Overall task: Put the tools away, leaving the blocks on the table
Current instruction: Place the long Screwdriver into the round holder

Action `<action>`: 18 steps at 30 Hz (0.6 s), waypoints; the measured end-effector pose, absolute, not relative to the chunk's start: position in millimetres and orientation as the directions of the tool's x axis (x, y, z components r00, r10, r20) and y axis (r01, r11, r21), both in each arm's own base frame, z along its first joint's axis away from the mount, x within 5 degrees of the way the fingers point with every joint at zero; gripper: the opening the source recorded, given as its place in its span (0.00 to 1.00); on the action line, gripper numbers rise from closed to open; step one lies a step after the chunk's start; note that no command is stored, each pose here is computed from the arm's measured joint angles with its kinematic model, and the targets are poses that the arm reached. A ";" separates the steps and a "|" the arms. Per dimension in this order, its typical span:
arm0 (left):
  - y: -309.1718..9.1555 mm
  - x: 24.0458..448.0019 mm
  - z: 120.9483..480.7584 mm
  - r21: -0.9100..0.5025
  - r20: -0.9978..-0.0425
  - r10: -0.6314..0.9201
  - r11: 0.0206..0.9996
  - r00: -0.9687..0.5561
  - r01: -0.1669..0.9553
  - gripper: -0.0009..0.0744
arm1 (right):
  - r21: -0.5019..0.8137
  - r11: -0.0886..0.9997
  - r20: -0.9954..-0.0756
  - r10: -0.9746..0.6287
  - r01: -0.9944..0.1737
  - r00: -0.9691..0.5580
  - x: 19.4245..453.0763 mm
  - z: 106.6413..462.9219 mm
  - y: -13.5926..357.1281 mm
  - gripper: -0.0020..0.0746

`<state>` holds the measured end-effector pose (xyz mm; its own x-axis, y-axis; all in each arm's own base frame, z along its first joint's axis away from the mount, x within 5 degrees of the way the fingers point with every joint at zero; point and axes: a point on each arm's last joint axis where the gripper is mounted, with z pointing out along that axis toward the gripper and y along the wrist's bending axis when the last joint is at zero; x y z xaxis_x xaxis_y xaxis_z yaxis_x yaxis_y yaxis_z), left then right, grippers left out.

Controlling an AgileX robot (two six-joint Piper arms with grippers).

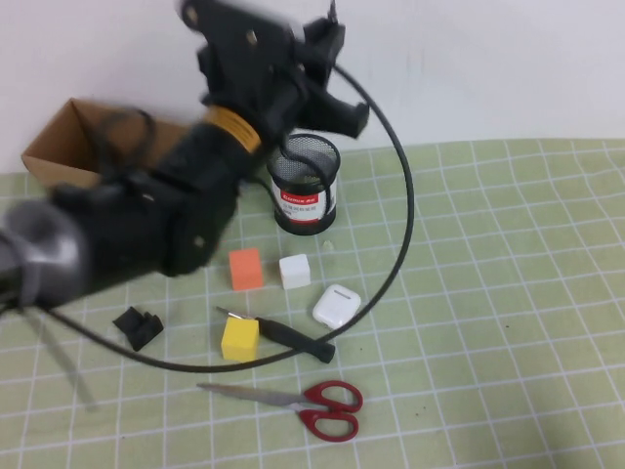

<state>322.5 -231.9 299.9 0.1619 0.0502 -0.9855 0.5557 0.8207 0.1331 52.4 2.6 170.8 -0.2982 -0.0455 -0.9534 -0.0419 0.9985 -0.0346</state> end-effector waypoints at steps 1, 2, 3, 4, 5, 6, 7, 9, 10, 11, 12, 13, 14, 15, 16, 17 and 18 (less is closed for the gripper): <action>-235.1 327.2 289.9 0.133 -0.984 0.044 0.822 0.172 0.553 0.08 | -0.035 0.999 -0.953 -0.046 -0.042 -0.298 52.4 170.8 2.6 0.01; -236.7 331.1 281.9 0.131 -0.984 0.039 0.825 0.176 0.550 0.08 | -0.035 0.999 -0.953 -0.046 -0.042 -0.298 52.4 170.8 2.6 0.01; -238.1 336.2 271.7 0.131 -0.985 0.044 0.827 0.168 0.547 0.08 | -0.035 0.999 -0.953 -0.046 -0.042 -0.298 52.4 170.8 2.6 0.01; -238.7 342.2 262.0 0.131 -0.986 0.054 0.830 0.157 0.542 0.08 | -0.035 0.999 -0.953 -0.046 -0.042 -0.298 52.4 170.8 2.6 0.01; -238.6 347.2 255.1 0.129 -0.988 0.059 0.833 0.145 0.538 0.08 | -0.035 0.999 -0.953 -0.046 -0.042 -0.298 52.4 170.8 2.6 0.01; -238.0 353.8 247.7 0.124 -0.989 0.063 0.838 0.132 0.532 0.08 | -0.035 0.999 -0.953 -0.046 -0.042 -0.298 52.4 170.8 2.6 0.01; -237.0 360.5 242.1 0.114 -0.991 0.060 0.844 0.119 0.525 0.08 | -0.035 0.999 -0.953 -0.046 -0.042 -0.298 52.4 170.8 2.6 0.01; -234.1 373.4 231.8 0.083 -0.996 0.049 0.855 0.080 0.512 0.08 | -0.035 0.999 -0.953 -0.046 -0.042 -0.298 52.4 170.8 2.6 0.01; -232.3 379.9 228.5 0.067 -0.997 0.043 0.862 0.059 0.503 0.08 | -0.035 0.999 -0.953 -0.046 -0.042 -0.298 52.4 170.8 2.6 0.01; -231.0 385.4 226.7 0.053 -0.998 0.039 0.866 0.039 0.497 0.08 | -0.035 0.999 -0.953 -0.046 -0.042 -0.298 52.4 170.8 2.6 0.01; -229.6 391.0 223.6 0.041 -0.999 0.036 0.871 0.020 0.490 0.08 | -0.035 0.999 -0.953 -0.046 -0.042 -0.298 52.4 170.8 2.6 0.01; -227.8 396.2 220.2 0.030 -0.999 0.032 0.875 0.003 0.483 0.08 | -0.035 0.999 -0.953 -0.046 -0.042 -0.298 52.4 170.8 2.6 0.01; -225.8 400.2 217.6 0.023 -1.000 0.030 0.879 -0.006 0.476 0.08 | -0.035 0.999 -0.953 -0.046 -0.042 -0.298 52.4 170.8 2.6 0.01; -224.9 403.4 214.1 0.021 -0.999 0.032 0.880 -0.016 0.474 0.08 | -0.035 0.999 -0.953 -0.046 -0.042 -0.298 52.4 170.8 2.6 0.01; -223.3 406.8 211.3 0.018 -0.999 0.032 0.881 -0.022 0.472 0.08 | -0.035 0.999 -0.953 -0.046 -0.042 -0.298 52.4 170.8 2.6 0.01; -223.7 408.8 208.1 0.016 -0.999 0.034 0.880 -0.030 0.475 0.08 | -0.035 0.999 -0.953 -0.046 -0.042 -0.298 52.4 170.8 2.6 0.01; -223.5 411.2 206.4 0.020 -0.999 0.040 0.878 -0.031 0.478 0.08 | -0.035 0.999 -0.953 -0.046 -0.042 -0.298 52.4 170.8 2.6 0.01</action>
